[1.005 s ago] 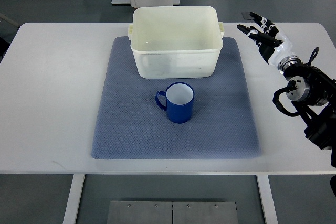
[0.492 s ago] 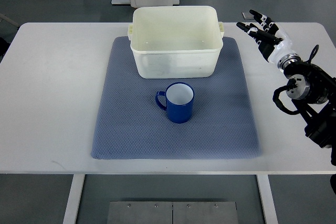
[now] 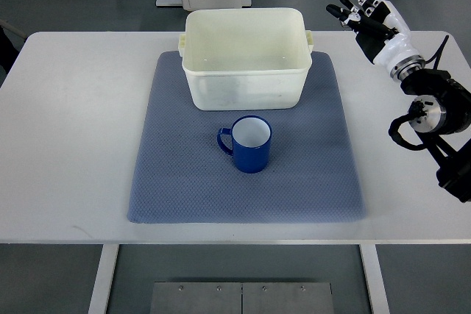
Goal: Place cup in box with right hand
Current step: 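Move the open right hand over the tub toward the blue mug, then lower the right hand onto the blue mug rim and close fingers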
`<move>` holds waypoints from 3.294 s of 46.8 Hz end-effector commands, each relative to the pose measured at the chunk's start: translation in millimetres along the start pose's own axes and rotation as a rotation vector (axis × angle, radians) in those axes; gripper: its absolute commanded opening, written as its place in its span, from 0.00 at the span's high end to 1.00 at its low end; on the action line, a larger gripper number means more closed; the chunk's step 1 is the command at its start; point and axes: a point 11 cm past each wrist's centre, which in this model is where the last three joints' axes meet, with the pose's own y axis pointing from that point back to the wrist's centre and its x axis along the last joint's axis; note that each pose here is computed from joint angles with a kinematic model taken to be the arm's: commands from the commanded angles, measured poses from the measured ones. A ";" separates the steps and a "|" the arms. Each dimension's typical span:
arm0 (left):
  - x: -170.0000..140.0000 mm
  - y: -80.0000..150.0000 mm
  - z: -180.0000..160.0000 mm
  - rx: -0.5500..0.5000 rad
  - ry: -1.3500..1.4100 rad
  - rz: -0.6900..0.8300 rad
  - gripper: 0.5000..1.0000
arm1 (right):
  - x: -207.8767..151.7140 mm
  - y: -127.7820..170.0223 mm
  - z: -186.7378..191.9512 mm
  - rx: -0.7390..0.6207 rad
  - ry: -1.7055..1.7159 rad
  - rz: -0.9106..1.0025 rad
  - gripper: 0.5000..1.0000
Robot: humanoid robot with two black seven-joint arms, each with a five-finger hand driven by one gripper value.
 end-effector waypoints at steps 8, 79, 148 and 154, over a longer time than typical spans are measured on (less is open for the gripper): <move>0.0 0.0 0.0 0.000 0.000 0.000 0.00 | -39.3 3.1 0.5 -0.017 0.099 -0.194 0.00; 0.0 0.0 0.0 0.000 0.000 0.000 0.00 | -87.9 51.0 79.8 -0.310 0.434 -0.649 0.03; 0.0 0.0 0.0 0.000 0.000 0.000 0.00 | -80.3 57.1 129.4 -0.409 0.409 -0.583 0.04; 0.0 0.0 0.0 0.000 0.000 0.000 0.00 | -81.4 57.4 130.4 -0.410 0.406 -0.585 0.04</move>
